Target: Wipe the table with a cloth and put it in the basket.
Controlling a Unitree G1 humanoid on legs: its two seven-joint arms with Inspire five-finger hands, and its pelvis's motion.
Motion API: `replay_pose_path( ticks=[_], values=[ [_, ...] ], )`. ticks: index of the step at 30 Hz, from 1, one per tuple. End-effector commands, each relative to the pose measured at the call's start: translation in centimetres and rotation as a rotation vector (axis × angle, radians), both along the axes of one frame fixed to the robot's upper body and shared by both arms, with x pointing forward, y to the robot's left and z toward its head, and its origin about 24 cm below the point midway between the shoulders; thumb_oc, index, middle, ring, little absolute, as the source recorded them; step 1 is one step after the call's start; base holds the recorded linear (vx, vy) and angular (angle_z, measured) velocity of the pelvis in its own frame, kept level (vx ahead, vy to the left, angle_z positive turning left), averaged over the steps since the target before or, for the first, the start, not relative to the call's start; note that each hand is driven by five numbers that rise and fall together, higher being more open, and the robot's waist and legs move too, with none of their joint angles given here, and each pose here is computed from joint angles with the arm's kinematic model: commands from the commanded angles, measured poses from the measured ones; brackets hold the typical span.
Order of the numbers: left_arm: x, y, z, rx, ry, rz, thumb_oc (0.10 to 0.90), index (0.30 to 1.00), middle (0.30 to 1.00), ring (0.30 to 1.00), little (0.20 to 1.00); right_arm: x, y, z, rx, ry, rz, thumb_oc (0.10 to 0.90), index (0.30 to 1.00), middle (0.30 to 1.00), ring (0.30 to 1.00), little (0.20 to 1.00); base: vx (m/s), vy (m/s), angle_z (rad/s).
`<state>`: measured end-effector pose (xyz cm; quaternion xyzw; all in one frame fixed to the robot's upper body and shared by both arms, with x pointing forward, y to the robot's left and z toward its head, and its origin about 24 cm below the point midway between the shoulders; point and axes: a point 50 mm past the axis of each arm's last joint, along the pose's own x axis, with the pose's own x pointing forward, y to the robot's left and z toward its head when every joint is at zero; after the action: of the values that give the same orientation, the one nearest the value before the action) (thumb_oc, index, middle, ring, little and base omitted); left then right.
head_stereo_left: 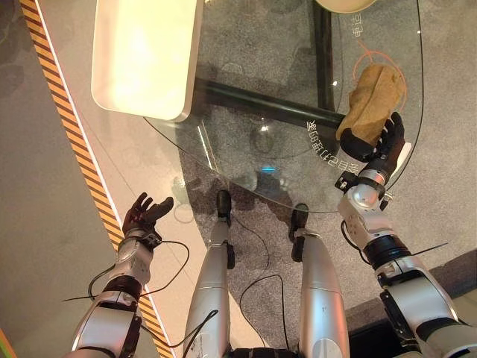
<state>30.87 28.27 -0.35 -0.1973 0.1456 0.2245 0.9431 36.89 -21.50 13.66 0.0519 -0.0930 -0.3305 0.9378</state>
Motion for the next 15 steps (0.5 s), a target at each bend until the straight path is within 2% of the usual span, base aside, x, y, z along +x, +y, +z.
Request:
replay_pose_path(
  ticks=[1,7,15],
  values=[
    [-0.69,1.59,0.0,0.052,0.014,0.073,0.8,0.9,0.9,0.9,0.9,0.58,-0.19,2.6,-0.059,-0.068,-0.033,0.8,0.9,0.9,0.9,0.9,0.0,0.0,0.0],
    [-0.56,1.41,-0.04,0.055,0.022,0.063,0.8,0.9,0.9,0.9,0.9,0.78,-0.88,2.47,-0.065,-0.036,-0.093,0.8,0.9,0.9,0.9,0.9,0.0,0.0,0.0],
    [-0.42,1.31,0.0,0.061,0.024,0.052,0.8,0.9,0.9,0.9,0.9,1.13,-0.94,2.62,-0.071,-0.039,-0.065,0.8,0.9,0.9,0.9,0.9,0.0,0.0,0.0]
  ],
)
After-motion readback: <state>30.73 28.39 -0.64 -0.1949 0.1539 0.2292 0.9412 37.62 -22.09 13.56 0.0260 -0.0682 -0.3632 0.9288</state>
